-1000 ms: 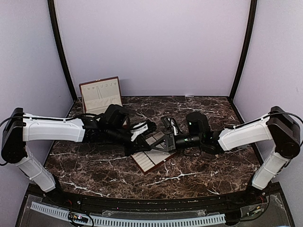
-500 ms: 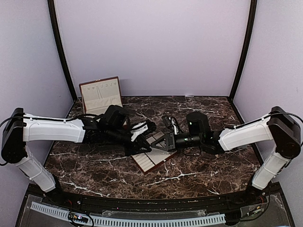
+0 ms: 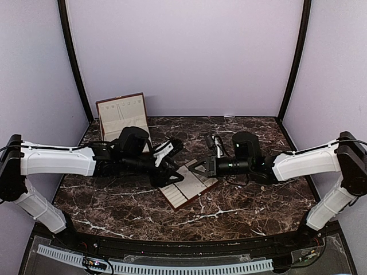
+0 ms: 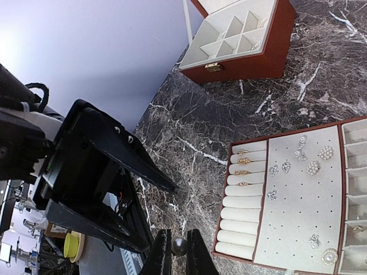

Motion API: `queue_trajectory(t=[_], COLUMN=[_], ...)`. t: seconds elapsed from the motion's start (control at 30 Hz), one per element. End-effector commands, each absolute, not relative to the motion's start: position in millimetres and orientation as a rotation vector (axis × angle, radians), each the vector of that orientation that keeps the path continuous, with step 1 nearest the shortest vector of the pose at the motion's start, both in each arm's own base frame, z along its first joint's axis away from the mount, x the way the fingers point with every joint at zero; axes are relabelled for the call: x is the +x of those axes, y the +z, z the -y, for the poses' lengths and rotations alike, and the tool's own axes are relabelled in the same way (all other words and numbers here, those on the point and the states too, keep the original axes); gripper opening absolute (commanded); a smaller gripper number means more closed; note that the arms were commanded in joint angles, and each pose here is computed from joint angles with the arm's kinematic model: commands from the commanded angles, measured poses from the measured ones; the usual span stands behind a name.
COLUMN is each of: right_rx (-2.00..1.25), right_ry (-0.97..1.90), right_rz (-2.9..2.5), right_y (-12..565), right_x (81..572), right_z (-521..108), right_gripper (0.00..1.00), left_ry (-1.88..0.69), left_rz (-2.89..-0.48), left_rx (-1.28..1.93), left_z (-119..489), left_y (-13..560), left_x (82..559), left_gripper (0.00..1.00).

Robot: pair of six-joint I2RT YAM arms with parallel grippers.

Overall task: Organize the mixed jewelry
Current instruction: Pass from the left arm to the right, then pass from the right arm to the left

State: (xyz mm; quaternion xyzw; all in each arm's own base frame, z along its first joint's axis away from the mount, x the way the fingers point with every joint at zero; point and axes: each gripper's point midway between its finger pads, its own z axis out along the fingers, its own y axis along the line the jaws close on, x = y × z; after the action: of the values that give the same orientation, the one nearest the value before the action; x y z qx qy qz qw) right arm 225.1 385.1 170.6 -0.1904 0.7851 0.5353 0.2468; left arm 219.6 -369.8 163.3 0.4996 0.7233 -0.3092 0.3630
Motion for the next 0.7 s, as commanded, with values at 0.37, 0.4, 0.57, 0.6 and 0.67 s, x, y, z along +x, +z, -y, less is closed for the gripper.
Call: queue_trajectory(t=[0.37,0.4,0.57,0.6,0.67], right_rx=[-0.483,-0.482,-0.487,-0.490,-0.490], right_ry=[1.409,1.409,1.412,1.412,1.412], right_rz=[-2.037,-2.036,-2.038,-2.040,-2.040], right_y=[197.6,198.0,197.1,196.6,196.8], right_x=[238.2,238.5,238.1,237.5,237.5], right_z=[-380.7,-380.8,-381.6,-381.7,-382.2], right_gripper=[0.06,0.06,0.06,0.06,0.06], left_ry=[-1.001,-1.001,-1.001,-0.999,-0.997], left_rz=[-1.905,-1.907,-1.896,-1.899,-1.896], left_rx=[1.054,1.052,1.025,1.018,1.003], left_z=[405.1,406.0,409.7,410.4,411.2], left_y=[181.1,180.4,183.6,183.0,184.6], left_x=[223.1,223.6,228.9,229.9,232.6], left_gripper=[0.46,0.45,0.37,0.36,0.33])
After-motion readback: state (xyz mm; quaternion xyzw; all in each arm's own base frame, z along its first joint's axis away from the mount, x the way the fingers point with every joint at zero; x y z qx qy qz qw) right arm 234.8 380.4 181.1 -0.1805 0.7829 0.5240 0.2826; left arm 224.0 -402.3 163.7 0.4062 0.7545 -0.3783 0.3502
